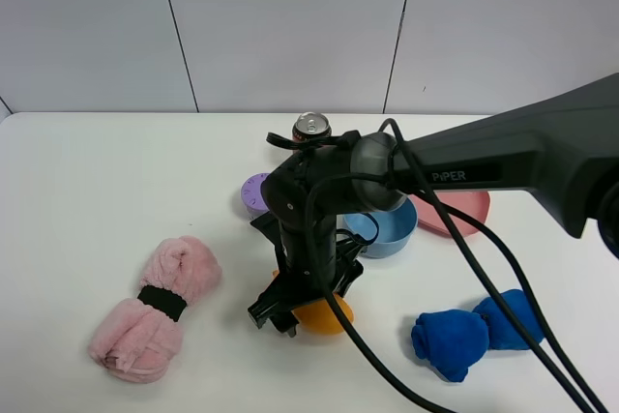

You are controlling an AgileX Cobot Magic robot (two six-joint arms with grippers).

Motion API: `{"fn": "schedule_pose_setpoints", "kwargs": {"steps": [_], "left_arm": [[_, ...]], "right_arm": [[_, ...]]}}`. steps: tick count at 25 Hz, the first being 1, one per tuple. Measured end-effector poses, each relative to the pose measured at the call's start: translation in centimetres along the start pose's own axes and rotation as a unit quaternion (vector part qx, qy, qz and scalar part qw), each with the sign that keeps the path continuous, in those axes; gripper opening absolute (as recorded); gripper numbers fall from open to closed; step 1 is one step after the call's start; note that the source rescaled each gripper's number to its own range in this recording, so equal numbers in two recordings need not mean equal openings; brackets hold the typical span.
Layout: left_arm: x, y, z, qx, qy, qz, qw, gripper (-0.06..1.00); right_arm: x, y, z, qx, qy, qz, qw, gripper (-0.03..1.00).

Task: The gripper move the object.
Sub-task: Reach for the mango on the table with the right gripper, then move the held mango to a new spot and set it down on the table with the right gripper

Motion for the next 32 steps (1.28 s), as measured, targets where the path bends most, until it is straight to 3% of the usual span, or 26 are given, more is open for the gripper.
{"fn": "schedule_pose_setpoints", "kwargs": {"steps": [1, 11, 20, 27, 32], "left_arm": [[0.0, 0.0, 0.0, 0.0, 0.0, 0.0, 1.0, 1.0], [0.0, 0.0, 0.0, 0.0, 0.0, 0.0, 1.0, 1.0], [0.0, 0.0, 0.0, 0.0, 0.0, 0.0, 1.0, 1.0], [0.0, 0.0, 0.0, 0.0, 0.0, 0.0, 1.0, 1.0], [0.0, 0.0, 0.0, 0.0, 0.0, 0.0, 1.0, 1.0]], "right_arm": [[0.0, 0.0, 0.0, 0.0, 0.001, 0.0, 1.0, 0.0], [-0.3, -0.8, -1.2, -0.012, 0.054, -0.033, 0.998, 0.0], [-7.5, -1.4, -3.1, -0.041, 0.021, -0.033, 0.998, 0.0], [-12.6, -1.9, -4.8, -0.034, -0.04, -0.018, 0.998, 0.0], [-13.5, -4.6, -4.6, 0.018, -0.046, -0.015, 0.999, 0.0]]}}
Point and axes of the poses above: a point on each arm's last joint axis where the gripper is mounted, x pointing out along that axis toward the gripper, y along the wrist's bending axis when the last joint is at zero, z = x × y, the point moved 2 cm from there along x, pointing out along that axis toward the gripper, and after that the axes turned 3 degrees about x, right-handed, at the moved point
